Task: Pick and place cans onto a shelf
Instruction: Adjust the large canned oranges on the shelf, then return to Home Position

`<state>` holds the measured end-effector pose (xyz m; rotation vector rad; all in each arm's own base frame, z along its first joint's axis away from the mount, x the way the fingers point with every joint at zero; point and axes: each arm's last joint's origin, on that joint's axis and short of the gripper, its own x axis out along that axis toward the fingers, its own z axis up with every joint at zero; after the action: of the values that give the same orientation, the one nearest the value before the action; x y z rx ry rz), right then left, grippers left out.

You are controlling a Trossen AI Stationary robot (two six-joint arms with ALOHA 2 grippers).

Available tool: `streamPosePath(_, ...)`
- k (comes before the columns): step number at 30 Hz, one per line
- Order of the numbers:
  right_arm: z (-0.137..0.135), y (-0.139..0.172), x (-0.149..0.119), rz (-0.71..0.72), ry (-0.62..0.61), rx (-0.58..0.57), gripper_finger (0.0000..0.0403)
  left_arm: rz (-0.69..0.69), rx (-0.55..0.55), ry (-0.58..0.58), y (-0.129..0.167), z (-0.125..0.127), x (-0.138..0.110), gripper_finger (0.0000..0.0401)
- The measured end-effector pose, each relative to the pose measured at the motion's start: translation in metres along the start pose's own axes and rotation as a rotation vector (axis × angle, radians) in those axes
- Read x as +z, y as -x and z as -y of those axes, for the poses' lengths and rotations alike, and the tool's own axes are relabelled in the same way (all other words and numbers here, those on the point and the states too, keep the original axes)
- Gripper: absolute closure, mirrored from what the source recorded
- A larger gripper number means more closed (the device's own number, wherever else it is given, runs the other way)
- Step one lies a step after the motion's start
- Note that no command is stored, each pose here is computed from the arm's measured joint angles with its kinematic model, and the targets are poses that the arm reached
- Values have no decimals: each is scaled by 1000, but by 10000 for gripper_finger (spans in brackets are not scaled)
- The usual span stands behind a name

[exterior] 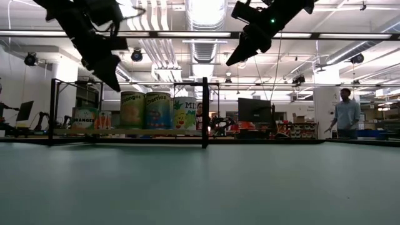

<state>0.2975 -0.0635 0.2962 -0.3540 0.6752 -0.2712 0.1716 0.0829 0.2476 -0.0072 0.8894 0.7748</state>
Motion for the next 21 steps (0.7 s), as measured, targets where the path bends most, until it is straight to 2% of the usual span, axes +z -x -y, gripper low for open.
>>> streamPosePath(4, -3, 14, -8, 114, 37, 47, 394, 193, -135, -36, 18, 4, -3, 401)
streamPosePath(7, -2, 30, -14, 198, 53, 33, 394, 331, -232, -36, 30, 3, -10, 401)
streamPosePath(9, -2, 40, -21, 242, 58, 16, 394, 392, -259, -29, 37, 0, -17, 401)
streamPosePath(17, -15, 69, -61, 396, 31, 83, 394, 606, -387, -36, 62, -9, -40, 401)
streamPosePath(21, -22, 76, -82, 462, 17, 62, 394, 719, -397, -12, 70, -14, -49, 401)
